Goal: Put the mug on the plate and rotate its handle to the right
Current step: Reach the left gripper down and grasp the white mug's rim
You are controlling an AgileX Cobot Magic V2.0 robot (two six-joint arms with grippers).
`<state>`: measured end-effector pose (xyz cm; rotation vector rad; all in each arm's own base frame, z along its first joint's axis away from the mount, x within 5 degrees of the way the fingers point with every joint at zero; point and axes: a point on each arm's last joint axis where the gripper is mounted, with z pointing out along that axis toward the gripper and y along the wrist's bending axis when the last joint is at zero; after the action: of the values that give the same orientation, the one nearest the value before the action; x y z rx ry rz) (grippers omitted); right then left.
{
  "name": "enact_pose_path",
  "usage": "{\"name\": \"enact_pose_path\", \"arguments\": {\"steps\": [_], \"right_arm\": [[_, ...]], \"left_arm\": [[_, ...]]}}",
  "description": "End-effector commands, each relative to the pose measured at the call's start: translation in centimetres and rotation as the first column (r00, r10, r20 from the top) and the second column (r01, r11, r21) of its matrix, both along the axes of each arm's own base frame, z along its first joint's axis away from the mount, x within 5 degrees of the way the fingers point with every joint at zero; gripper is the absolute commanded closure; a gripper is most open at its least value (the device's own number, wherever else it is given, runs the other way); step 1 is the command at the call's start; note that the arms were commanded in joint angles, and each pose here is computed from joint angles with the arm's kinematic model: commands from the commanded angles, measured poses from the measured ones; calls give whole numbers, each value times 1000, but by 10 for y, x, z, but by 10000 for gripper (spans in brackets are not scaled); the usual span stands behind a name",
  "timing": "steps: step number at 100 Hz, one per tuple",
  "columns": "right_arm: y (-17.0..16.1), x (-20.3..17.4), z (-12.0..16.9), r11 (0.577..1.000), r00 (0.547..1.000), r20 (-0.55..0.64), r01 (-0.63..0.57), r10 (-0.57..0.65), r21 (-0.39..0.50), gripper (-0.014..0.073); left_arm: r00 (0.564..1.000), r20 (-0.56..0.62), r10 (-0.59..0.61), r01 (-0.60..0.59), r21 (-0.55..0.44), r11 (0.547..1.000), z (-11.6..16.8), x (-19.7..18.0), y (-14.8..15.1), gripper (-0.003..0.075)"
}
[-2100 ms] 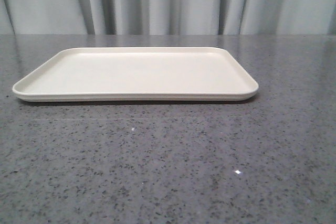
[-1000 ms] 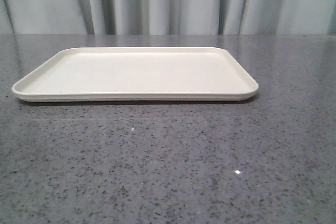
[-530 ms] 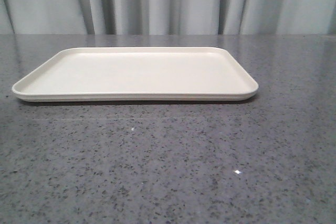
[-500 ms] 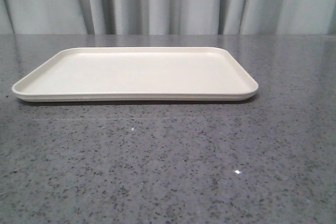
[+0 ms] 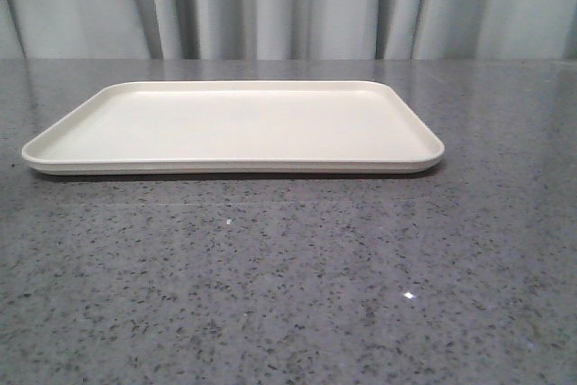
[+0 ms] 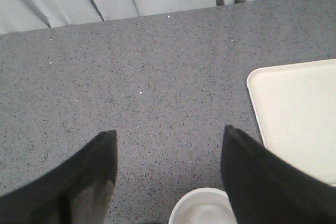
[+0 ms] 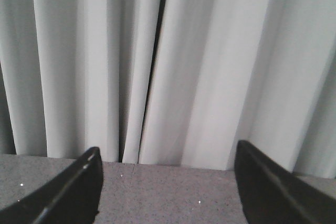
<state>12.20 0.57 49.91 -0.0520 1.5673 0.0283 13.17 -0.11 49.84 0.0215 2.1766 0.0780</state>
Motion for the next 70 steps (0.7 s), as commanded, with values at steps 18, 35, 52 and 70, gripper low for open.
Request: {"name": "enact_pose_path", "arguments": {"steps": [18, 35, 52, 70], "right_arm": [[0, 20, 8, 1000, 1000, 25, 9, -9, -16, 64], [0, 19, 8, 1000, 1000, 28, 9, -9, -16, 64], [0, 19, 8, 1000, 1000, 28, 9, -9, -19, 64], [0, 19, 8, 1000, 1000, 25, 9, -9, -19, 64]], "left_arm": [[994, -109, 8, -6, 18, 1000, -31, 15, 0, 290], [972, -233, 10, -3, 31, 1000, -66, 24, -1, 290], [941, -337, 32, -8, 70, 998, -97, 29, 1, 290], [920, -387, 56, -13, 112, 994, -113, 29, 4, 290]]}}
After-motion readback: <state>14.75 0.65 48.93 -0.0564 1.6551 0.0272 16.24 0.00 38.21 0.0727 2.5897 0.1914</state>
